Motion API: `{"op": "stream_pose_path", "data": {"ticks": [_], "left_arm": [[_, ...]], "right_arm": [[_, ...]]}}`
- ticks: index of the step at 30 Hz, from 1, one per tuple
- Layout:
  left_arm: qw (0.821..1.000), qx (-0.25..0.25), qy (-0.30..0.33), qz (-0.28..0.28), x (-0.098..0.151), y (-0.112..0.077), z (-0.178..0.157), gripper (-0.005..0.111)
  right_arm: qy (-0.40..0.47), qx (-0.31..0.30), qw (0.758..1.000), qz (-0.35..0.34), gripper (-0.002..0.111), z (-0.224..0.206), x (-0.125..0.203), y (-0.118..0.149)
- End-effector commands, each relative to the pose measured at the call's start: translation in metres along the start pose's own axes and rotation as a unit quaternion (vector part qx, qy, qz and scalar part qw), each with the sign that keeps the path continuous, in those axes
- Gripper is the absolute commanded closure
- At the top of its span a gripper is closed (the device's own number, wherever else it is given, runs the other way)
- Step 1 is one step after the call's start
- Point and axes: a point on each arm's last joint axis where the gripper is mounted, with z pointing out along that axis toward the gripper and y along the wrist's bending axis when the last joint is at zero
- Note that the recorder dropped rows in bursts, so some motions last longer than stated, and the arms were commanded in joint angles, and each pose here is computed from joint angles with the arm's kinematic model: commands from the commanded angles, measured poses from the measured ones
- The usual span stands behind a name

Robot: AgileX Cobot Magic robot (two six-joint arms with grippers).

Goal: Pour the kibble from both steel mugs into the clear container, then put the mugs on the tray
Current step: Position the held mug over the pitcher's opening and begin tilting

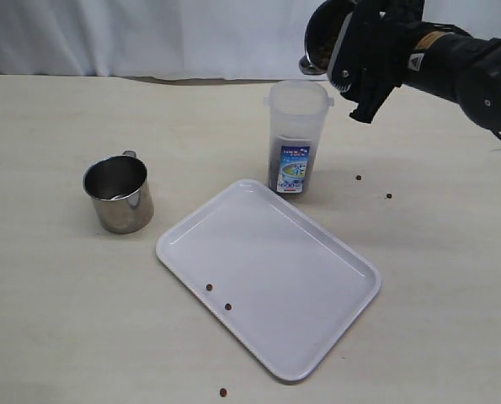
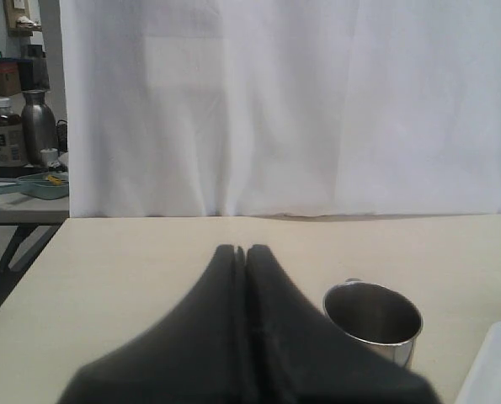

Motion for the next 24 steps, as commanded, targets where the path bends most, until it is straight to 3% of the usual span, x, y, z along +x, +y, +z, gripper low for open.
{"op": "stream_pose_path", "data": {"ticks": [1,24], "left_arm": [[1.0,0.003,-0.006,0.001,-0.0003,-0.0002,-0.0001,0.107],[1.0,0.003,-0.004,0.001,0.0001,-0.0003,-0.0001,0.107]], "right_arm": [[-0.021,0.03,0.999,-0.026,0.103,-0.0009,-0.0055,-0.008],[-0.043,0.053,0.994,-0.09,0.103,0.0082,-0.0053,-0.0015]]}}
